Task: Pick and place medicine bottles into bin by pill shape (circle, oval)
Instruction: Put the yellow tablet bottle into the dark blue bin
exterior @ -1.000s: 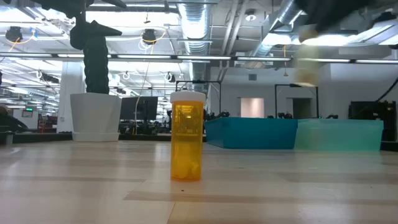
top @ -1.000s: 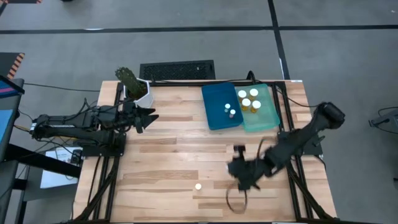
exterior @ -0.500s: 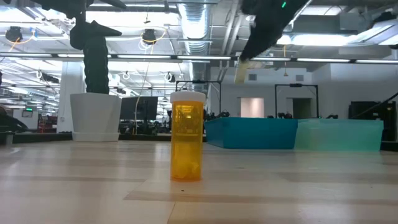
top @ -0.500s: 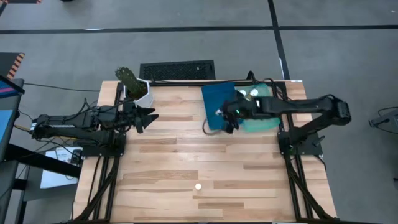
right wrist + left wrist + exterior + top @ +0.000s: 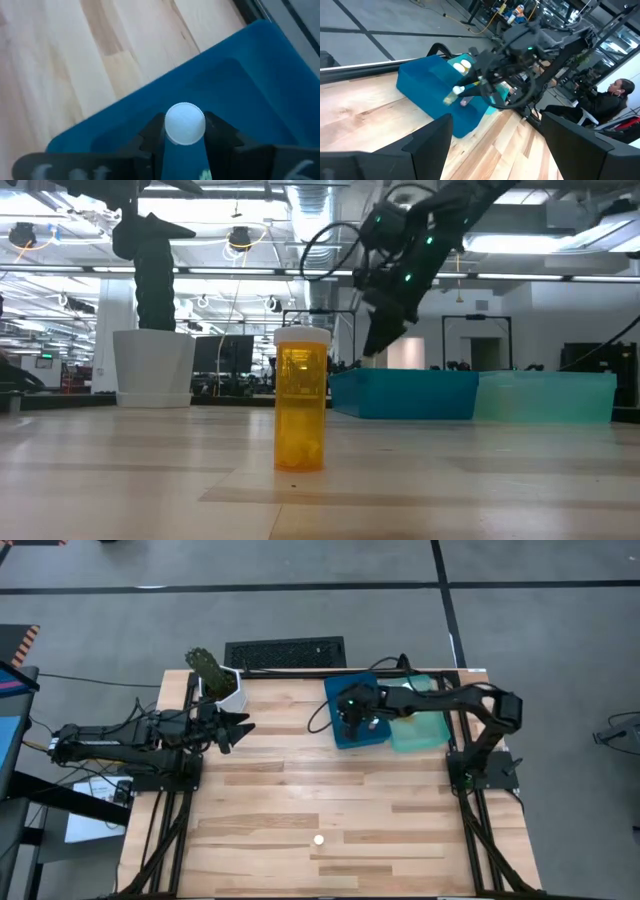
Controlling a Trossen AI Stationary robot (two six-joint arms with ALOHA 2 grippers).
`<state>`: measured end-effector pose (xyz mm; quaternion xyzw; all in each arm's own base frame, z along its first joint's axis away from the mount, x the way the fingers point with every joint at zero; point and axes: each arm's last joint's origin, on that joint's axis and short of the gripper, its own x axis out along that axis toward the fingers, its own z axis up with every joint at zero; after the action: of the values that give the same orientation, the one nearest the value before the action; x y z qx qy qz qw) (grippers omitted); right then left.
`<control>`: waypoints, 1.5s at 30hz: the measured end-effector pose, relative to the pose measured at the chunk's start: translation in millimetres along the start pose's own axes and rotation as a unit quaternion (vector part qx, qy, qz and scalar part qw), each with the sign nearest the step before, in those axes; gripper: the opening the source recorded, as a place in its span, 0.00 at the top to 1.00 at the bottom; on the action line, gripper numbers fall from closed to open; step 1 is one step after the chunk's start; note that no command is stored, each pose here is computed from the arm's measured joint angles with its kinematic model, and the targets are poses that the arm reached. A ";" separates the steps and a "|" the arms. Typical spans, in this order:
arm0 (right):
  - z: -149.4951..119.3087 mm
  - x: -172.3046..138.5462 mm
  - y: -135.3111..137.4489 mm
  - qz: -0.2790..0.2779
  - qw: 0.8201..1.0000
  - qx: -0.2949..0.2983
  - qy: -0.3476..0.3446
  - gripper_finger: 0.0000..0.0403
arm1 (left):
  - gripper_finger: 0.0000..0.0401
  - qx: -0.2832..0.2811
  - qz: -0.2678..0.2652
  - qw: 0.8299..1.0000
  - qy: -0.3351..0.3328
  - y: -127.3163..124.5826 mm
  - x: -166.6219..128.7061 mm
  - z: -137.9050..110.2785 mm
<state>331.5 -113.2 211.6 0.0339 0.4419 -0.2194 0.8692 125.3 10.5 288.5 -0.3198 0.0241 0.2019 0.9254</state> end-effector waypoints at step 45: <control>-9.5 39.2 -24.5 0.022 0.998 0.043 0.029 0.53 | 0.26 0.002 0.010 1.000 -0.001 1.1 0.0 -0.6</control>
<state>334.4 -146.6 178.4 0.0875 0.4561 -0.2178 0.8584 124.9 11.0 287.3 -0.3172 0.0273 0.2114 0.9241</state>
